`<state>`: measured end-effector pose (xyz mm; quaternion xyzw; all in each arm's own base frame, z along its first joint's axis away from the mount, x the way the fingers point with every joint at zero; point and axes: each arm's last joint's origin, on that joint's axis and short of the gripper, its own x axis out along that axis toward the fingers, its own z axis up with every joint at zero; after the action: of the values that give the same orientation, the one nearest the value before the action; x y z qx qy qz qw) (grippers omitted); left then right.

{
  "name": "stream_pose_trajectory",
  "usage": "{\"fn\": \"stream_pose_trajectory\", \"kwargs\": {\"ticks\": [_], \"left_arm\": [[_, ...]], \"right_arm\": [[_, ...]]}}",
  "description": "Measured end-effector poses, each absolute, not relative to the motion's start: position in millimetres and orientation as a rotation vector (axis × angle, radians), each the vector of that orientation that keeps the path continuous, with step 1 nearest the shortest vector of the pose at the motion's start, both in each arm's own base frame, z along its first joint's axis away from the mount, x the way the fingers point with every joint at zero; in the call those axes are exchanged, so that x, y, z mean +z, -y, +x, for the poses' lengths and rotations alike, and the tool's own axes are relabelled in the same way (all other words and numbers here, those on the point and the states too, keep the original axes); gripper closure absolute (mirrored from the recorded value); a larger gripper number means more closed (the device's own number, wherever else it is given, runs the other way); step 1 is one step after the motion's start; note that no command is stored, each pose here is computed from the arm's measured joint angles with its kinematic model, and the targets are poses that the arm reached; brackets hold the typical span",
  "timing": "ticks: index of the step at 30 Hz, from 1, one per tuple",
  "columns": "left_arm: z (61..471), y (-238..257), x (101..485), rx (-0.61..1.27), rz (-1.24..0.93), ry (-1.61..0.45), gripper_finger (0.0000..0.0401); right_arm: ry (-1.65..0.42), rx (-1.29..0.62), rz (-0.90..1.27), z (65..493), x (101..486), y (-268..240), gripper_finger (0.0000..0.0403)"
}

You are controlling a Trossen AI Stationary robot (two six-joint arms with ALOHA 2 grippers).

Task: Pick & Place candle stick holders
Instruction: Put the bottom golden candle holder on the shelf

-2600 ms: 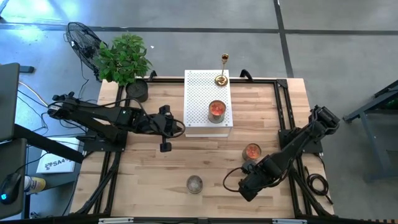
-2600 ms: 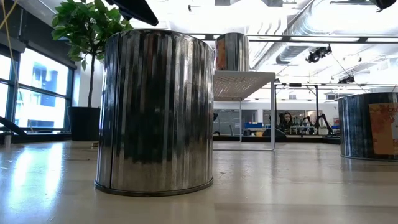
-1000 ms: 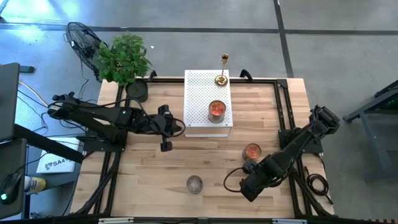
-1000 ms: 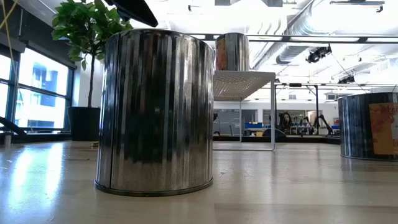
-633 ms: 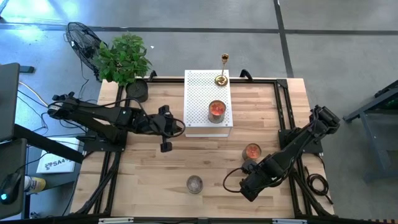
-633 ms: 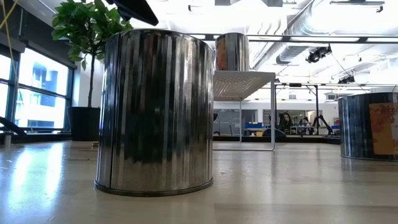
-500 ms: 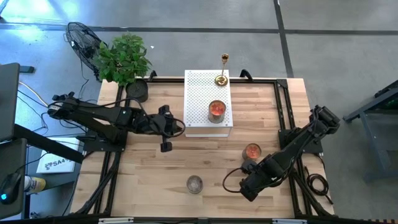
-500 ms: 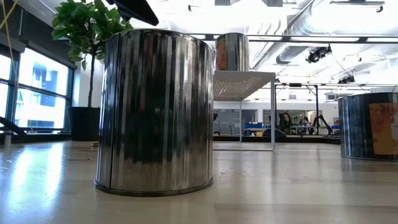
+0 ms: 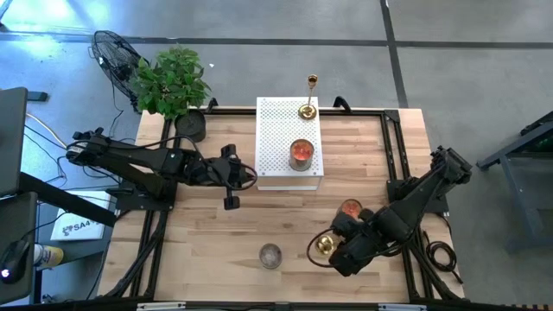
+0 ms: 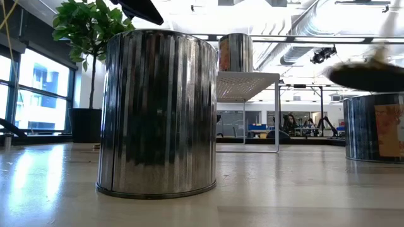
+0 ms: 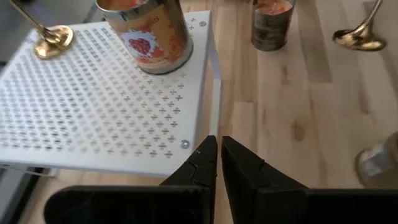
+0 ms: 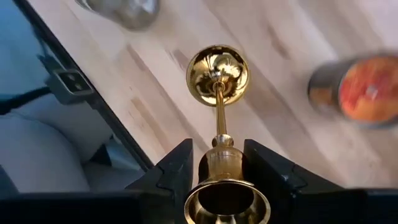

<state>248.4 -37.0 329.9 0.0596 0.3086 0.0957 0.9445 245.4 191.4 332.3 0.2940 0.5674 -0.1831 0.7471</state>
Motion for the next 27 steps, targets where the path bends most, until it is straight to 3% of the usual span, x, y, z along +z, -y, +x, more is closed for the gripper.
{"fn": "stream_pose_trajectory", "kwargs": {"ticks": [8,15,27], "left_arm": [[252,40,334,0.088,0.116,-0.588,0.0382],[255,43,338,-0.015,0.179,-0.539,0.0382],[254,46,338,-0.093,0.106,-0.543,0.0382]], "right_arm": [[-1.081,-0.359,0.453,258,353,-176,0.0280],[-1.074,-0.338,0.360,269,353,-159,0.0280],[-1.064,-0.288,0.287,280,355,-146,0.0280]]}}
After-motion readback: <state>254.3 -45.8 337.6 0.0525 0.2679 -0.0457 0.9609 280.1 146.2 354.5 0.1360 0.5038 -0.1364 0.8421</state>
